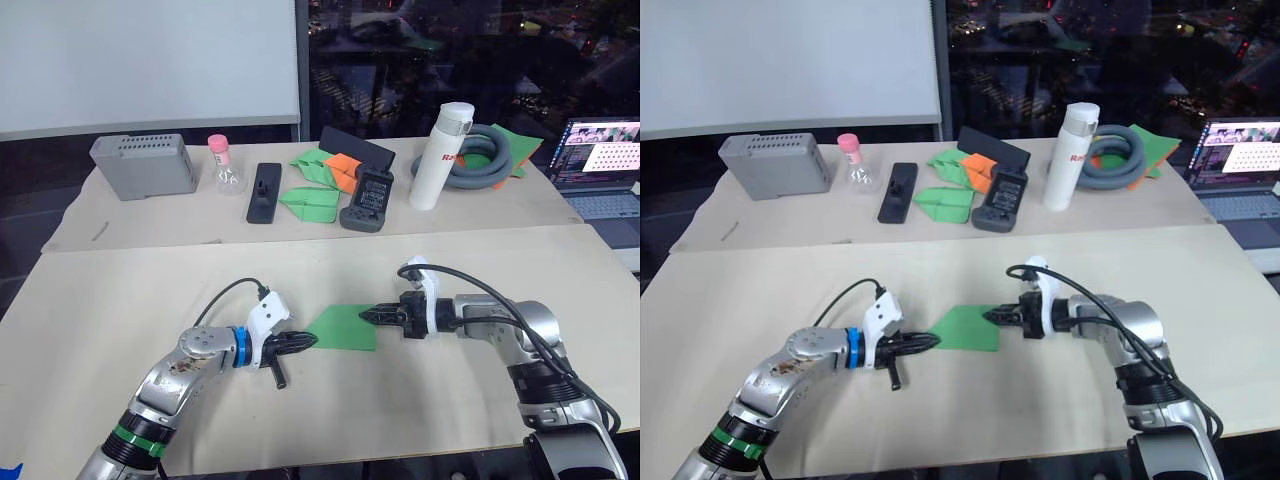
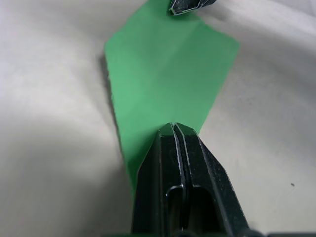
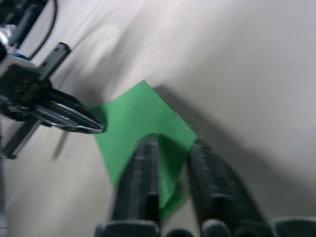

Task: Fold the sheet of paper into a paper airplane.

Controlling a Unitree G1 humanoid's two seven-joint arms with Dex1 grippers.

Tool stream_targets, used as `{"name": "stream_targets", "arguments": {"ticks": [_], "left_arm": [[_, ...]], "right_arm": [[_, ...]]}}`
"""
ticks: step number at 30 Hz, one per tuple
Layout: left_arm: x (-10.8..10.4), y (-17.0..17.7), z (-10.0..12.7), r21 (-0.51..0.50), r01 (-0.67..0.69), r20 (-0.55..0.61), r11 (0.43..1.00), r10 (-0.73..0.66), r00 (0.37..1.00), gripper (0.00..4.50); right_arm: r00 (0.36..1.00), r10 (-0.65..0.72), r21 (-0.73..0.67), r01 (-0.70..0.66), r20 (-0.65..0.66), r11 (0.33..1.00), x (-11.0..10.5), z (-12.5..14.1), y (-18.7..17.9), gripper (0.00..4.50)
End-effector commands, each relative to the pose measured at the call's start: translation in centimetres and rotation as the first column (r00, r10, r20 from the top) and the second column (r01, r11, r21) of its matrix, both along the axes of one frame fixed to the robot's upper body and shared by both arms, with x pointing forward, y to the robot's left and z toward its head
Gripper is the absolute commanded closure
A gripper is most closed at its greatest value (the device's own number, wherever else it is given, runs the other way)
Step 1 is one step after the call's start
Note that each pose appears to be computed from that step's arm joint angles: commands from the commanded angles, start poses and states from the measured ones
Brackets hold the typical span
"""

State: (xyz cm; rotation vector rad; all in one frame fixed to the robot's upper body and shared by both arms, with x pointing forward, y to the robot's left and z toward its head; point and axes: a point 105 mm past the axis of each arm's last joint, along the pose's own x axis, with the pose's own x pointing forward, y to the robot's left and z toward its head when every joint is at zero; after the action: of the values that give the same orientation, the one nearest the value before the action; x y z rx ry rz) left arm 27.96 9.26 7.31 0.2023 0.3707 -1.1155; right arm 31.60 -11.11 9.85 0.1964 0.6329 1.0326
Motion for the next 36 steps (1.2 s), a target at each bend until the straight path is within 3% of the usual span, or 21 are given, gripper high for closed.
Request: {"name": "stream_targets", "arguments": {"ticks": [1,3,6,8,10,18,25,29,36], "left_arm": [[0.0,0.8,-1.3,0.050,-0.012,-0.038,0.999,0.014,0.999,4.50],[0.0,0.8,-1.3,0.051,-0.007,-0.038,0.999,0.009,0.999,4.50],[0.2,0.7,-1.3,0.051,-0.005,-0.038,0.999,0.007,0.999,4.50],[0.2,0.7,-1.3,0.051,-0.003,-0.039,0.999,0.005,0.999,4.50],[0.2,0.6,-1.4,0.049,-0.001,-0.041,0.999,0.003,0.999,4.50],[0.4,0.3,-1.4,0.044,0.012,-0.041,0.999,-0.010,0.999,4.50],[0.4,0.4,-1.4,0.045,0.015,-0.041,0.999,-0.013,0.999,4.50],[0.4,0.5,-1.4,0.050,0.018,-0.041,0.999,-0.016,0.999,4.50],[0.5,0.3,-1.3,0.046,0.023,-0.043,0.999,-0.021,0.999,4.50]], "right_arm": [[0.993,0.012,0.020,-0.015,0.121,1.000,0.2,1.7,-0.1,4.47],[0.967,0.031,0.002,-0.033,0.253,0.999,0.3,2.7,-0.1,4.47],[0.830,0.224,-0.206,-0.135,0.511,0.969,-1.0,2.5,-0.2,4.47],[0.765,0.331,-0.302,-0.187,0.553,0.935,-2.1,1.4,-0.4,4.47],[0.730,0.336,-0.291,-0.194,0.596,0.937,-2.6,1.1,-0.5,4.47],[0.419,0.503,-0.472,-0.185,0.756,0.862,-4.3,-0.5,-0.3,4.47],[0.249,0.585,-0.555,-0.185,0.772,0.811,-5.2,-0.9,0.4,4.47],[0.189,0.603,-0.577,-0.175,0.775,0.797,-5.5,-1.1,0.6,4.47],[0.252,0.593,-0.572,-0.156,0.765,0.805,-5.7,-2.6,0.4,4.47]]}}
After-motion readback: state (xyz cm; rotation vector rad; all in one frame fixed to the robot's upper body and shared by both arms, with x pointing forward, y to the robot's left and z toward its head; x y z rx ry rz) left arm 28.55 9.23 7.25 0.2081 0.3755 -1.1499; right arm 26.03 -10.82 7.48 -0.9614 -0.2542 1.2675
